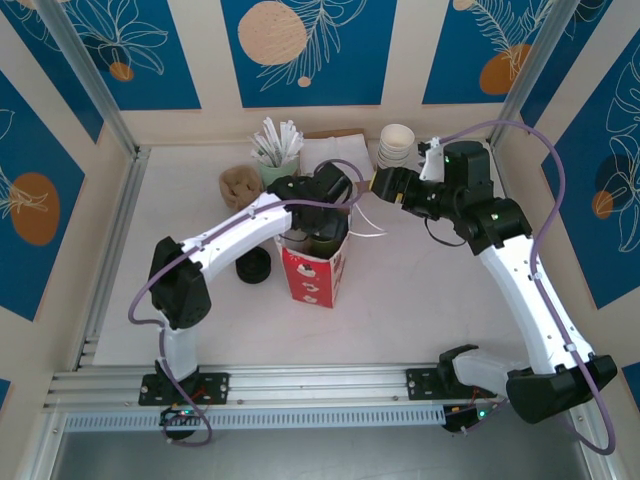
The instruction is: Pack the takeout coffee
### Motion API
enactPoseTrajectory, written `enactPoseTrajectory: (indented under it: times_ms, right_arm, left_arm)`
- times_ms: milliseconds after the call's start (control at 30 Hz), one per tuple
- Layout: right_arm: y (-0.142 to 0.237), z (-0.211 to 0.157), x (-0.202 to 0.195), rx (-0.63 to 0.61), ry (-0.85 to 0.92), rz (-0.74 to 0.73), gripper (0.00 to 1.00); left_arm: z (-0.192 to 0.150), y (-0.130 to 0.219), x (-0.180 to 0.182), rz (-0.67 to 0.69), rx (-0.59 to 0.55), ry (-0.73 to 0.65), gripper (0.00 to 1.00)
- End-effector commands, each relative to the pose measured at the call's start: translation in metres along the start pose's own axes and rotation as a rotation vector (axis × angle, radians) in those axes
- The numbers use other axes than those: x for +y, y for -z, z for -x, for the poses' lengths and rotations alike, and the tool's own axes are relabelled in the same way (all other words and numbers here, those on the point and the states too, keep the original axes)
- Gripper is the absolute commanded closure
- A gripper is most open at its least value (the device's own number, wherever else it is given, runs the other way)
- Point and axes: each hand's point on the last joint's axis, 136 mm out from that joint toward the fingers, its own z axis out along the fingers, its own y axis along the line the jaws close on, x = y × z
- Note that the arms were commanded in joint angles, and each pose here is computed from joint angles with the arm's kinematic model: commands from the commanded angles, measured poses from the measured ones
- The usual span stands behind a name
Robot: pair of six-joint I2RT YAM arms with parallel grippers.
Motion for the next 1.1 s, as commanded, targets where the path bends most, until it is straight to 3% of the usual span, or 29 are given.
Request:
enactPoseTrajectory:
  times_ms: [0, 467, 700, 1067]
  right_arm:
    - [0.0, -0.006, -0.014, 0.007, -0.07, -0.052, 0.33]
    - [-0.019, -0.017, -0.029, 0.084, -0.155, -0.095, 0.36]
    - [-0.034, -0.019, -0.031, 0.128, -0.168, -0.099, 0.36]
    - [-0.057, -0.021, -0.031, 0.176, -0.11, -0.111, 0.35]
  left_arm:
    - [0.009, 0.019, 0.008, 0.01, -0.022, 0.041, 0.14]
    - [0.012, 0.047, 0.014, 0.021, -0.017, 0.085, 0.17]
    - [0.013, 0.062, 0.012, -0.005, -0.013, 0.119, 0.26]
    - [0.035, 0.138, -0.012, -0.224, -0.107, 0.128, 0.25]
